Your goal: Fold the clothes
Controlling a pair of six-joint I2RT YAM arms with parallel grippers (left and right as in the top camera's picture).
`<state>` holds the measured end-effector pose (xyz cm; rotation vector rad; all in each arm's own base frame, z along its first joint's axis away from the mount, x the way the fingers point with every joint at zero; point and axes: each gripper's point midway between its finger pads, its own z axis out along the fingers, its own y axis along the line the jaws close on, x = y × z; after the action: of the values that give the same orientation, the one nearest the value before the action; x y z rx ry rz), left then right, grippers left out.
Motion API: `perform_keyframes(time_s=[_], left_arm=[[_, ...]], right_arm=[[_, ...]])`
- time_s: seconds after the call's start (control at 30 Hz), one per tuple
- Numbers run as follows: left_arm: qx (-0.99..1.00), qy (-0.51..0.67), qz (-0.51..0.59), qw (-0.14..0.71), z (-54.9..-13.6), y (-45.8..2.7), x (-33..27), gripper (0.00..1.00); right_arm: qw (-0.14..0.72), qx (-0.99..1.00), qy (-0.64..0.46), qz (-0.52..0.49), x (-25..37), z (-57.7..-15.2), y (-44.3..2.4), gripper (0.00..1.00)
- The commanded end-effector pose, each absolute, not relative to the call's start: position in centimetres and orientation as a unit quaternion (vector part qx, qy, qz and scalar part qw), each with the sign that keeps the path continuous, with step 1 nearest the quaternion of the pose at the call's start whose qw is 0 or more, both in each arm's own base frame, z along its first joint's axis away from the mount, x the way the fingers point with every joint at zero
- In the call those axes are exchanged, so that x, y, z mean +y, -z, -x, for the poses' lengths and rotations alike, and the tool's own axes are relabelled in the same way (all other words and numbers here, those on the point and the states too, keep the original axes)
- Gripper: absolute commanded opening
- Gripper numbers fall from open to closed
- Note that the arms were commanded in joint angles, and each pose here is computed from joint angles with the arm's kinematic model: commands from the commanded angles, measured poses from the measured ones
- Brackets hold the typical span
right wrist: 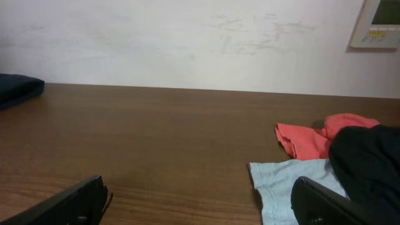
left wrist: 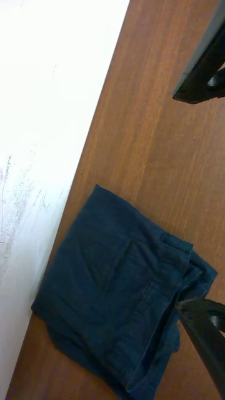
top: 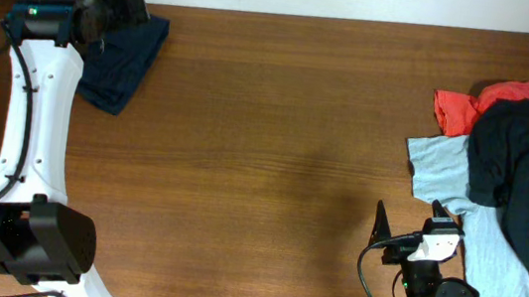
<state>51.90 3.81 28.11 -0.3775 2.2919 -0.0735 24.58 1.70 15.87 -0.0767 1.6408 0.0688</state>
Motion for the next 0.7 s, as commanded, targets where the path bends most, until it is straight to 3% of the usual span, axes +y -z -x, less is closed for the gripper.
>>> perform_keyframes(time_s=[0.0, 0.3, 0.67], left_arm=[[0.903, 0.026, 0.154, 0.399, -51.9, -28.3, 4.0, 0.99], [0.904, 0.029, 0.147, 0.4, -51.9, -28.4, 3.2, 0.99], [0.878, 0.04, 0.135, 0.457, -48.4, -34.7, 2.1, 0.99]], right_arm=[[0.68, 0.732, -0.029, 0.03, 1.6, -24.6, -15.7, 0.99], [0.68, 0.732, -0.029, 0.03, 1.6, -24.6, -15.7, 0.99], [0.68, 0.732, -0.029, 0.03, 1.6, -24.6, -15.7, 0.99]])
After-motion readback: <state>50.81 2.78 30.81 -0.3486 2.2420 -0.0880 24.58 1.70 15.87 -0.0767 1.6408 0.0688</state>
